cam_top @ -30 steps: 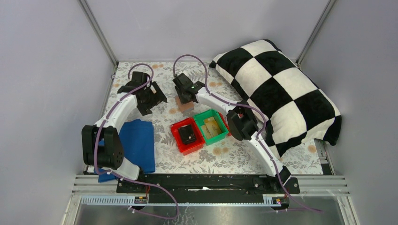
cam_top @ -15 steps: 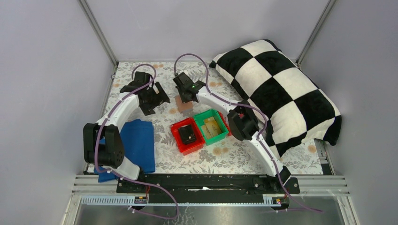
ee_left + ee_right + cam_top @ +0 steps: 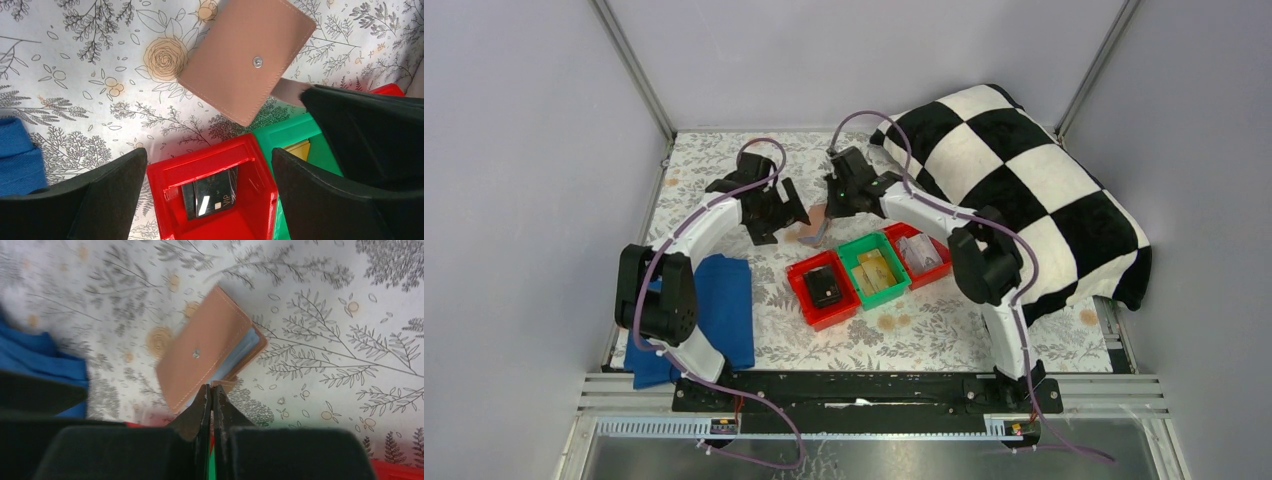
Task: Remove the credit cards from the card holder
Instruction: Open the card holder at the center of the board.
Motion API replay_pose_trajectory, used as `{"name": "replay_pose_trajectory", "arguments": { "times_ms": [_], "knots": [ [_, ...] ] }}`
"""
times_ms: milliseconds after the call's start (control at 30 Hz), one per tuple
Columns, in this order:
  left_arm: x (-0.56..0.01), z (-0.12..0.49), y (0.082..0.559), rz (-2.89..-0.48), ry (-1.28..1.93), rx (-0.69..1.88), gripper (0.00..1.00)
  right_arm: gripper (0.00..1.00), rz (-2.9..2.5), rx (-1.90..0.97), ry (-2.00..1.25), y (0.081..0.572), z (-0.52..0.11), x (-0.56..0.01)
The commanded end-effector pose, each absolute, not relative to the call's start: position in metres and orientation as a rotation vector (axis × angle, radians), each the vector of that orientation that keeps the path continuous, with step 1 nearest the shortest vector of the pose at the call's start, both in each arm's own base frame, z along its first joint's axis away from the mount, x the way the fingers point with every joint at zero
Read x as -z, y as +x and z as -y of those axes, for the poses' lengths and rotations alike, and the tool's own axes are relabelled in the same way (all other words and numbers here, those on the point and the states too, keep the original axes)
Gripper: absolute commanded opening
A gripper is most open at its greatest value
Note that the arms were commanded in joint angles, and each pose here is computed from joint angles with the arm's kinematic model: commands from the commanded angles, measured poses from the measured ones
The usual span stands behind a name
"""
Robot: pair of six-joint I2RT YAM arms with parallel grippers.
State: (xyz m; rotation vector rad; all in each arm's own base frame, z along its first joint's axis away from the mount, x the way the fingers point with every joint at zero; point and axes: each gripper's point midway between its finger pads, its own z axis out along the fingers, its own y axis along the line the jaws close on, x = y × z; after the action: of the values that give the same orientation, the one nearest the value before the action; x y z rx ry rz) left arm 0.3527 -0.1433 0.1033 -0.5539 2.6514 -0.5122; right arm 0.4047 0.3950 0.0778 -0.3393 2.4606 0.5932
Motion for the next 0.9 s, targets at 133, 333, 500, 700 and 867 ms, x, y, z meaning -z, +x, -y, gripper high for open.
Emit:
{"name": "replay_pose_trajectory", "arguments": {
  "times_ms": [133, 333, 500, 700, 867],
  "knots": [
    [-0.124, 0.145, 0.376, -2.584, -0.447, 0.517, 0.99, 0.00, -2.165, -0.961, -0.328, 0.408, -0.432, -0.199],
    [-0.129, 0.136, 0.379, -2.580, -0.418, 0.459, 0.99, 0.00, -2.158, -1.048, -0.334, 0.413, -0.451, -0.211],
    [-0.120, 0.131, 0.375, -2.600, -0.454, 0.477, 0.99, 0.00, -2.193, -0.984, -0.339, 0.417, -0.445, -0.193],
    [-0.120, 0.129, 0.378, -2.583, -0.487, 0.507, 0.99, 0.00, -2.237, -0.926, -0.293, 0.433, -0.400, -0.173],
    [-0.123, 0.134, 0.381, -2.576, -0.474, 0.567, 0.99, 0.00, -2.352, -0.808, -0.305, 0.449, -0.360, -0.131]
  ]
}}
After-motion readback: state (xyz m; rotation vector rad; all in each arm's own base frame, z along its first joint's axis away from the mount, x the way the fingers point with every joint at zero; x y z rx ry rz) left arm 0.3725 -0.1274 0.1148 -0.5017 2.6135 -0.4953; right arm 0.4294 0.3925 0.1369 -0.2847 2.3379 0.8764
